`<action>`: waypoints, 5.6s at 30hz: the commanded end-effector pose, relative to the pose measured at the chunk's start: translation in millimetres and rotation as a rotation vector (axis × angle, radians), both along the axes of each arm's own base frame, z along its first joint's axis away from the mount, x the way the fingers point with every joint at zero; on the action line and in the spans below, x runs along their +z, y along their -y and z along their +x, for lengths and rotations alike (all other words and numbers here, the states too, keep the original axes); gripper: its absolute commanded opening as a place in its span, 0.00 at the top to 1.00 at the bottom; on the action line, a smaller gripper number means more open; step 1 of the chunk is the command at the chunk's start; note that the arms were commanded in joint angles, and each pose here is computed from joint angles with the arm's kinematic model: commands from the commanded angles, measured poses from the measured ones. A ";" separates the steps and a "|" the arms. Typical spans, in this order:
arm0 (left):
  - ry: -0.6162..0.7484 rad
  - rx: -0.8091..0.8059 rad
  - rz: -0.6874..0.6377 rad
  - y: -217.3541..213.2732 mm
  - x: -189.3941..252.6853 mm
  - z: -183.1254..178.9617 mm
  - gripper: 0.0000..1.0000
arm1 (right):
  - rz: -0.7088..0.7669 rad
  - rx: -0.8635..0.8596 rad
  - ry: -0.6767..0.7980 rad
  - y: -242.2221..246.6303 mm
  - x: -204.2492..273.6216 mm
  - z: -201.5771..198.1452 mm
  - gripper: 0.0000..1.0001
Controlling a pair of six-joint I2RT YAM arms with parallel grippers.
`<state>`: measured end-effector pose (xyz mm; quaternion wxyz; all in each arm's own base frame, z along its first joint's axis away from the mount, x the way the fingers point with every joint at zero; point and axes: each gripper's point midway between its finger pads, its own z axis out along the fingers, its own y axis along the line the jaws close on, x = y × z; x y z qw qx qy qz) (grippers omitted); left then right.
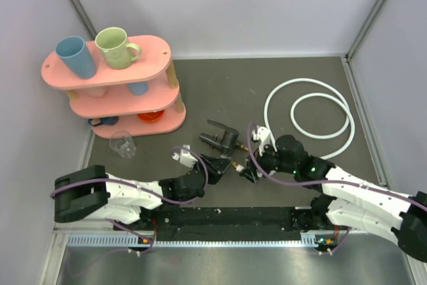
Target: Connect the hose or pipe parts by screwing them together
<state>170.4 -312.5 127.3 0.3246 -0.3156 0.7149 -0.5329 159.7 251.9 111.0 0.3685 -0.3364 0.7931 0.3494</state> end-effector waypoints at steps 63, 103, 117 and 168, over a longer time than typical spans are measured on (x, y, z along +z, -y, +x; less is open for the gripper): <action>0.042 0.057 0.061 -8.5 -0.7 8.5 1.00 | 0.032 0.001 0.090 -2.9 14.2 32.1 0.29; -0.039 -0.019 -0.038 -1.9 5.3 -6.9 1.00 | -0.327 0.006 0.729 -68.9 21.4 7.7 1.00; 0.060 0.000 0.059 -2.2 2.1 1.9 1.00 | 0.136 0.393 -0.129 -68.7 4.0 -29.3 1.00; 0.007 -0.001 0.006 -0.2 8.5 -0.7 1.00 | -0.310 -0.058 0.594 -59.7 28.8 3.9 1.00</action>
